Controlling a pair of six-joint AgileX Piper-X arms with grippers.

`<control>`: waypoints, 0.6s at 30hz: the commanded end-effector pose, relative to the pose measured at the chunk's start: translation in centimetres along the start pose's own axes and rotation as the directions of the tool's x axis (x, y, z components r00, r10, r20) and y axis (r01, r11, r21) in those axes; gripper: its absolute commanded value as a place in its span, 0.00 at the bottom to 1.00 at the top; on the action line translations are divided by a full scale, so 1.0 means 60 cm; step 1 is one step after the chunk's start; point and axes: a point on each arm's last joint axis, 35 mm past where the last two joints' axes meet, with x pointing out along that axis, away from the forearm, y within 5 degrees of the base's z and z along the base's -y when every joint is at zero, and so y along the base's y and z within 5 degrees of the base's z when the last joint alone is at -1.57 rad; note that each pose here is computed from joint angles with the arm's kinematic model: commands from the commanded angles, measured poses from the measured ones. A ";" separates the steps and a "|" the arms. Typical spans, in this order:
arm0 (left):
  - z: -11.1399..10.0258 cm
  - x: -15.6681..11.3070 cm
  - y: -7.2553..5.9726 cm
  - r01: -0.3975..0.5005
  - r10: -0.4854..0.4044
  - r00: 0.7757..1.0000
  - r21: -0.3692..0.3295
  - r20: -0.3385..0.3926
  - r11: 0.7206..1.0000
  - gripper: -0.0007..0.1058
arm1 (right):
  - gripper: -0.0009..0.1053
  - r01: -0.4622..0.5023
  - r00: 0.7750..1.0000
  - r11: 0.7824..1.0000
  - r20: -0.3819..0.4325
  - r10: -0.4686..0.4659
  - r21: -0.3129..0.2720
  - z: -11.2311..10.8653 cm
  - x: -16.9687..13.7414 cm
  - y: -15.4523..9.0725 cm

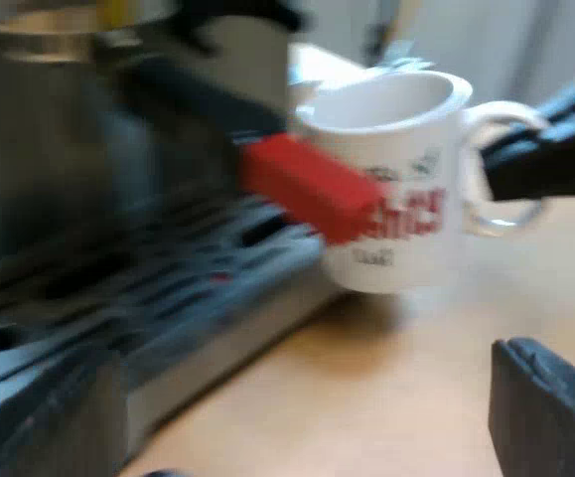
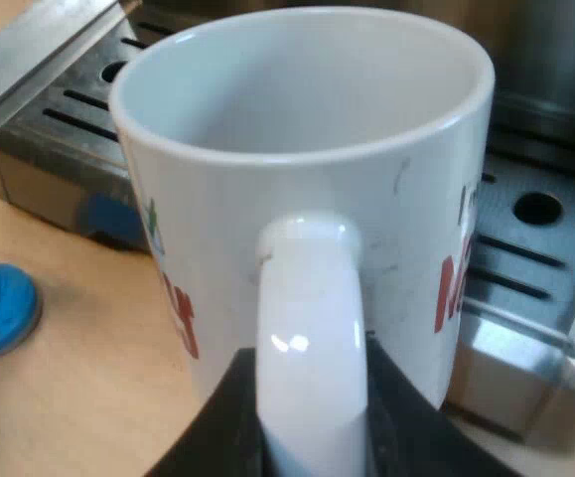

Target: Remove mug from coffee machine

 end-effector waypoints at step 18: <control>0.048 -0.025 -0.050 0.239 -0.239 0.971 -0.034 -0.007 0.970 0.72 | 0.01 0.089 0.994 0.995 -0.073 -0.086 0.037 -0.012 -0.172 -0.055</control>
